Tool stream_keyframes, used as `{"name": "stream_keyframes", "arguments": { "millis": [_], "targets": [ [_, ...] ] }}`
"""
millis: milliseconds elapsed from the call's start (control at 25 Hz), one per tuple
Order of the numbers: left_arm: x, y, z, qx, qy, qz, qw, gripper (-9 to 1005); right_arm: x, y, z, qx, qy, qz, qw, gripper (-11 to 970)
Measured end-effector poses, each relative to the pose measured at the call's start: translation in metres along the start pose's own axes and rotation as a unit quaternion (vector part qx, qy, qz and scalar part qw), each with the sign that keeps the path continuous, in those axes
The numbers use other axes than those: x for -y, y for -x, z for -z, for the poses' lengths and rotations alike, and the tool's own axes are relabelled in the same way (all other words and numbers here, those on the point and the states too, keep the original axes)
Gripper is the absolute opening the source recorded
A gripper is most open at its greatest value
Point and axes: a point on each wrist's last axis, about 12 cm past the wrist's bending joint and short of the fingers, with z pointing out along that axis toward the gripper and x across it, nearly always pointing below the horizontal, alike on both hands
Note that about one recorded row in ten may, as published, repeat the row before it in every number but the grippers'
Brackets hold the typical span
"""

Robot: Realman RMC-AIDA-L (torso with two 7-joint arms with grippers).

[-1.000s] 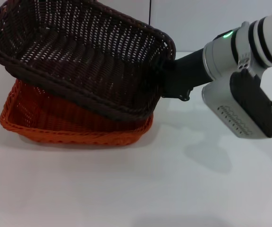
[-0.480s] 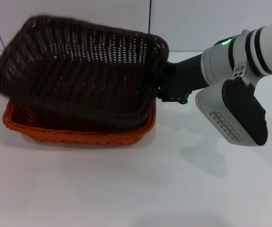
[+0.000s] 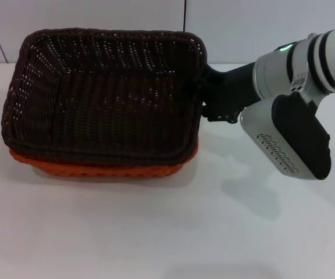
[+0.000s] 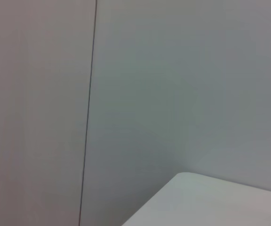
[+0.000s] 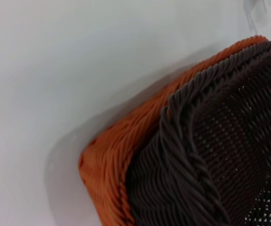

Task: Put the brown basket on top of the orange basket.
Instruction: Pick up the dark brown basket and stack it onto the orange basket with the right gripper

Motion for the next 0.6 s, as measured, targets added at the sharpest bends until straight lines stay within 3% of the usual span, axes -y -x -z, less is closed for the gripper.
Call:
{"name": "stream_keyframes", "arguments": {
  "millis": [600],
  "targets": [
    [-0.001,0.000,-0.001,-0.001,-0.001,-0.003,1.000,765,-0.010,0.009,0.014,-0.025,-0.006,-0.008,1.000,414]
  ]
}}
